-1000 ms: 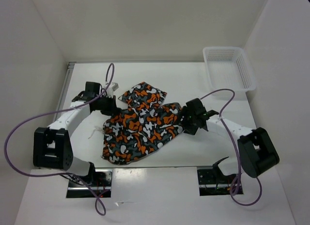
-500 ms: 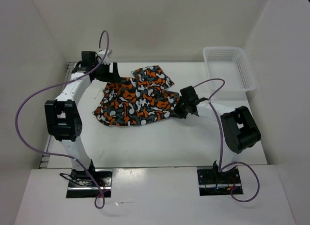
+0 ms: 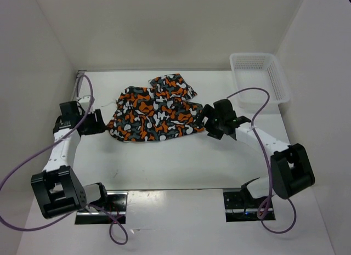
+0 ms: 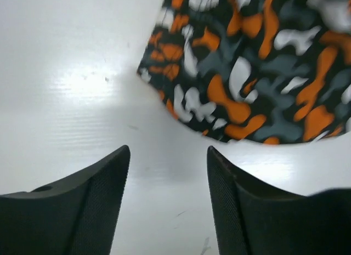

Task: Fold and stack the shorts
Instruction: Flatten the shorts out

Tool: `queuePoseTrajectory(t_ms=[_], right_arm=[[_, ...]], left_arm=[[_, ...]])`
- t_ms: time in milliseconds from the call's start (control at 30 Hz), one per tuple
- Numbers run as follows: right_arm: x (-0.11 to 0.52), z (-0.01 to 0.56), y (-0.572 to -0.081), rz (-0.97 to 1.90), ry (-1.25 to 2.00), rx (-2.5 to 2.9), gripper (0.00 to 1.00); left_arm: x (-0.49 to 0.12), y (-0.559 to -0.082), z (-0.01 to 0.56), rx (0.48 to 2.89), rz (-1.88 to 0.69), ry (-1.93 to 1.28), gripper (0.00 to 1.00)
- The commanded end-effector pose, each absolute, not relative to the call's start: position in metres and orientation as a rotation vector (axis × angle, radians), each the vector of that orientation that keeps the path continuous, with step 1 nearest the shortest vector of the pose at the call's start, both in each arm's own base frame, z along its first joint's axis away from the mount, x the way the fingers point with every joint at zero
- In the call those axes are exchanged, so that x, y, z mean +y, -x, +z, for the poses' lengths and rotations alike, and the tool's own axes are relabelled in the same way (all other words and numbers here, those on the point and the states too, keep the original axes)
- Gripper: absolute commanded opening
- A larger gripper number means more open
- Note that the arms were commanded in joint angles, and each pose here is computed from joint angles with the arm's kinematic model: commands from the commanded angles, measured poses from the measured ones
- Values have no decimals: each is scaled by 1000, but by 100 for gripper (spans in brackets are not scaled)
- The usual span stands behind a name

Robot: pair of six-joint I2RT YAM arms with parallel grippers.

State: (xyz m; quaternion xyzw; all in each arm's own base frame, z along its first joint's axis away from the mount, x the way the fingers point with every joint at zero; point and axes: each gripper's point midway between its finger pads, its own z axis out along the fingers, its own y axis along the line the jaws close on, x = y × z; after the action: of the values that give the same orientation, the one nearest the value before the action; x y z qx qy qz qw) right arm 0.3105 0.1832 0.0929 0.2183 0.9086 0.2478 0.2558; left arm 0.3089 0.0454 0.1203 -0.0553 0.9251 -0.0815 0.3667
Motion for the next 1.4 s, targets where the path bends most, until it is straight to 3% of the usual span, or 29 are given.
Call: queuePoseTrajectory(t_ms=[0, 67, 267, 400, 567, 667, 767, 833, 967, 1167, 1267, 1367], right_arm=[[167, 107, -303, 603, -555, 2432, 100], [165, 112, -302, 598, -556, 2419, 100], [153, 123, -292, 598, -559, 2391, 100], [153, 119, -284, 616, -553, 2403, 100], [153, 120, -279, 626, -549, 2406, 100], [152, 118, -275, 621, -551, 2414, 100], [156, 114, -267, 659, -537, 2440, 100], [161, 110, -265, 706, -551, 2443, 100], [181, 93, -263, 848, -562, 2472, 100], [220, 83, -298, 988, -534, 2473, 98], [234, 69, -318, 1035, -541, 2479, 91], [249, 49, -329, 1064, -575, 2524, 76]], left_arm=[[46, -312, 95, 2405, -225, 151, 78], [40, -316, 73, 2451, -295, 151, 90], [42, -327, 46, 2466, -314, 153, 90], [22, -340, 30, 2438, -495, 101, 90], [18, -353, 20, 2378, -544, 58, 84], [15, -358, 18, 2360, -569, 43, 70], [18, -376, 38, 2312, -572, 13, 17], [17, -394, 83, 2223, -581, -46, 0], [0, -402, 172, 2084, -580, -167, 0], [-26, -373, 222, 2000, -638, -260, 0], [-30, -364, 236, 1973, -633, -278, 0], [-33, -358, 245, 1962, -644, -290, 0]])
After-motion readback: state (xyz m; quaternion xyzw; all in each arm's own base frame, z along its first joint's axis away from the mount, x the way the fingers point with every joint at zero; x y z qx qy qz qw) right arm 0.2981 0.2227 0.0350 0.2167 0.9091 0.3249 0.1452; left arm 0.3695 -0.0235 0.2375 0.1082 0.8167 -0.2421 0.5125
